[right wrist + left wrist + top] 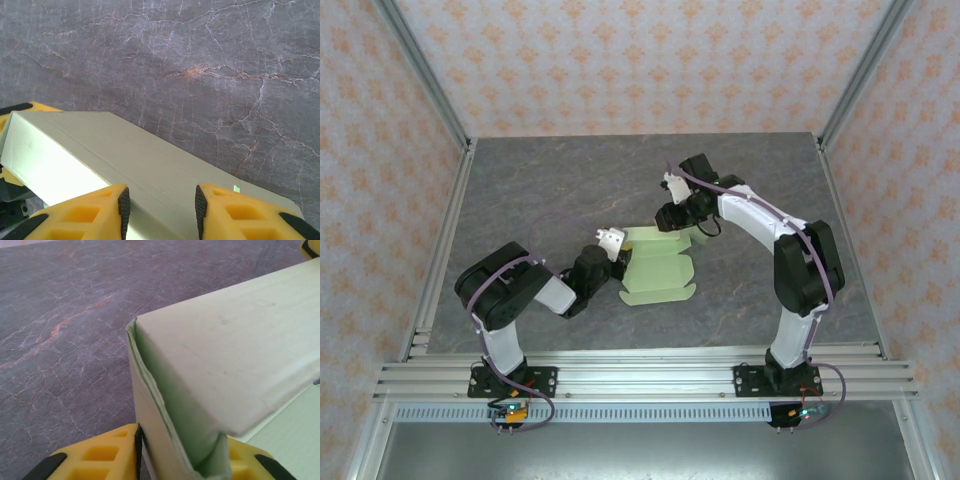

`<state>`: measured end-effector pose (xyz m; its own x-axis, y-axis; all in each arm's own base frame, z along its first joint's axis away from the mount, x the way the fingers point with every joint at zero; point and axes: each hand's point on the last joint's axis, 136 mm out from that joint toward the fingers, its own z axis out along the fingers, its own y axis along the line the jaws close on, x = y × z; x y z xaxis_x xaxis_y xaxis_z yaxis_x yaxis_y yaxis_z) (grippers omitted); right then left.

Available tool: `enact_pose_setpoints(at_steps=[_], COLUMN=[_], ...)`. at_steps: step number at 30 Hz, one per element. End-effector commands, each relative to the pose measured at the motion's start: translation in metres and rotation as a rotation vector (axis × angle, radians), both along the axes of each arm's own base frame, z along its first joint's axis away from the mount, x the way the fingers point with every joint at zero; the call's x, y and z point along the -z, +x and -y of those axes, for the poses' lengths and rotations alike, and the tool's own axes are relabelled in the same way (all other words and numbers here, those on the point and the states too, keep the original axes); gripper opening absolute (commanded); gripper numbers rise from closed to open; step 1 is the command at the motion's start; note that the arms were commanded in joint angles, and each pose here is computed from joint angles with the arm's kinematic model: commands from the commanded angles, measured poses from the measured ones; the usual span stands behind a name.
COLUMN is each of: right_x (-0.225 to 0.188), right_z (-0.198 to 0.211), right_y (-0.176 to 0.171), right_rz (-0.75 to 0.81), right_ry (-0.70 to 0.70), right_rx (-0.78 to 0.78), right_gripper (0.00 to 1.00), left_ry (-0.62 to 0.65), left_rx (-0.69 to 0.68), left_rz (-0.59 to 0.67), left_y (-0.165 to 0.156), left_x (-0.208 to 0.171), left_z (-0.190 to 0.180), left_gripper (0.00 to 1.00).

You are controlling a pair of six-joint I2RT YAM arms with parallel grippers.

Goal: Fold the paper box

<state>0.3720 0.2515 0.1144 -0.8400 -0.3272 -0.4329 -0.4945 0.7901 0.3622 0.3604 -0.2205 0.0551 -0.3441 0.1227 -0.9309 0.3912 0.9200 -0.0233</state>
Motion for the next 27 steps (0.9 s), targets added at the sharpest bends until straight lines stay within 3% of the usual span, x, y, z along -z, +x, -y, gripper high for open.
enact_pose_setpoints(at_steps=[1, 6, 14, 18, 20, 21, 25, 27], right_x=[0.037, 0.035, 0.036, 0.036, 0.034, 0.034, 0.031, 0.031], right_z=[0.019, 0.01, 0.013, 0.016, 0.018, 0.02, 0.018, 0.018], right_y=[-0.018, -0.024, -0.036, -0.041, -0.043, -0.043, -0.044, -0.043], right_rz=[-0.106, -0.123, -0.145, -0.158, -0.155, -0.157, -0.166, -0.161], right_ry=[-0.1, -0.026, 0.028, 0.029, 0.025, 0.022, 0.06, 0.071], right_rx=[0.065, 0.095, 0.189, 0.218, 0.23, 0.242, 0.272, 0.296], right_gripper=[0.41, 0.41, 0.41, 0.41, 0.41, 0.41, 0.4, 0.4], left_ry=[-0.025, 0.009, 0.0, -0.046, -0.048, -0.05, -0.034, -0.034], left_rx=[-0.031, -0.017, -0.108, -0.108, -0.121, -0.122, -0.079, -0.085], left_rz=[0.083, 0.1, 0.091, 0.08, 0.087, 0.093, 0.101, 0.098], left_y=[0.007, 0.016, 0.022, 0.023, 0.023, 0.025, 0.036, 0.036], left_x=[-0.027, -0.033, -0.028, -0.025, -0.025, -0.025, -0.036, -0.033], left_z=[0.003, 0.015, 0.003, 0.002, 0.0, -0.001, 0.01, 0.01], left_gripper=[0.19, 0.02, 0.0, 0.24, 0.3, 0.28, 0.0, 0.0])
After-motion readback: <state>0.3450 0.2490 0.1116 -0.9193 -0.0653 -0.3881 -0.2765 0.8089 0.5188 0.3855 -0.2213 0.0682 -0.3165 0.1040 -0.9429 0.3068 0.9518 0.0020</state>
